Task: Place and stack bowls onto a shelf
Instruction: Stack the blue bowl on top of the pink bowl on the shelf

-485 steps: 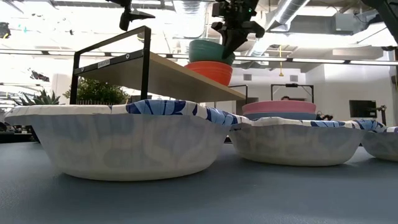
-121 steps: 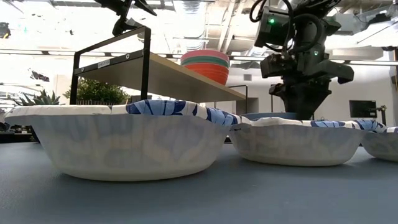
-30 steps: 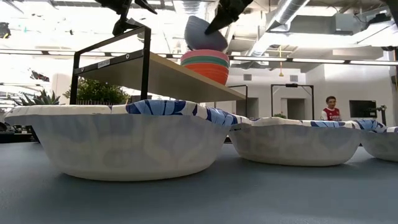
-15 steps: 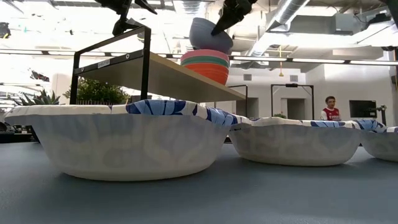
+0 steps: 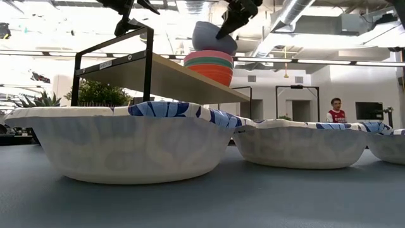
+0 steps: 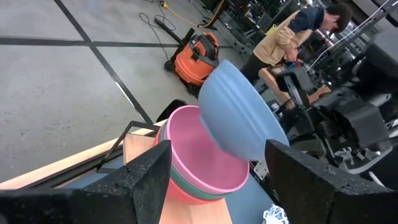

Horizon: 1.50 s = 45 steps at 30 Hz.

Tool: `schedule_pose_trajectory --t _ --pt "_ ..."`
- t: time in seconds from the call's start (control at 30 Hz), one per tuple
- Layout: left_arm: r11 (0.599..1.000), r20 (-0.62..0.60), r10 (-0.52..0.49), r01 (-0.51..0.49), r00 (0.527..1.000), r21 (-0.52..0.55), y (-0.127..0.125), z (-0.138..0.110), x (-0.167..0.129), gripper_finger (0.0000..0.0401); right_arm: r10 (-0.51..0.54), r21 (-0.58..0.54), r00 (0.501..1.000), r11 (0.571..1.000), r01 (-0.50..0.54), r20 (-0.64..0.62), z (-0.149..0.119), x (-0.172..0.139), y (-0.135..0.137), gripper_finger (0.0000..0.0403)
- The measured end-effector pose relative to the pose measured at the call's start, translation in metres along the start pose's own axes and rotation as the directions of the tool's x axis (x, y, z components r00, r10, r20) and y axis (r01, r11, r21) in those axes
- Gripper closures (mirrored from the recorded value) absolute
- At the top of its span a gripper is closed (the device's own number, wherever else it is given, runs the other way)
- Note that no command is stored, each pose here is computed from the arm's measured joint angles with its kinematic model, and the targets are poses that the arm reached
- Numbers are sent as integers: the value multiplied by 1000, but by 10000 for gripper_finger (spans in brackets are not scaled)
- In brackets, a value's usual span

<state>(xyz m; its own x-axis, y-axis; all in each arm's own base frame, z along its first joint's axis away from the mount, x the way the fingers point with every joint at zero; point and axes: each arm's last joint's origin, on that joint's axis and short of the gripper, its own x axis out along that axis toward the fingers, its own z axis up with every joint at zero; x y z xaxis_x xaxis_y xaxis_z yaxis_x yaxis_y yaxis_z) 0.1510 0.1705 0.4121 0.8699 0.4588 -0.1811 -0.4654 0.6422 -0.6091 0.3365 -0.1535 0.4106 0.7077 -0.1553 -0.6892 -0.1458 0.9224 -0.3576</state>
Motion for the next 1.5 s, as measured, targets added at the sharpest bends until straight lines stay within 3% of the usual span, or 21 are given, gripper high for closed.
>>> schedule_pose_trajectory --t 0.6,1.5 --pt "1000 21 16 -16 1000 0 0 1 0 158 -45 -22 995 999 48 92 9 -6 -7 378" --pt "1000 19 15 -15 1000 -4 0 1 0 158 -18 -44 1000 999 19 21 -4 -7 -11 378"
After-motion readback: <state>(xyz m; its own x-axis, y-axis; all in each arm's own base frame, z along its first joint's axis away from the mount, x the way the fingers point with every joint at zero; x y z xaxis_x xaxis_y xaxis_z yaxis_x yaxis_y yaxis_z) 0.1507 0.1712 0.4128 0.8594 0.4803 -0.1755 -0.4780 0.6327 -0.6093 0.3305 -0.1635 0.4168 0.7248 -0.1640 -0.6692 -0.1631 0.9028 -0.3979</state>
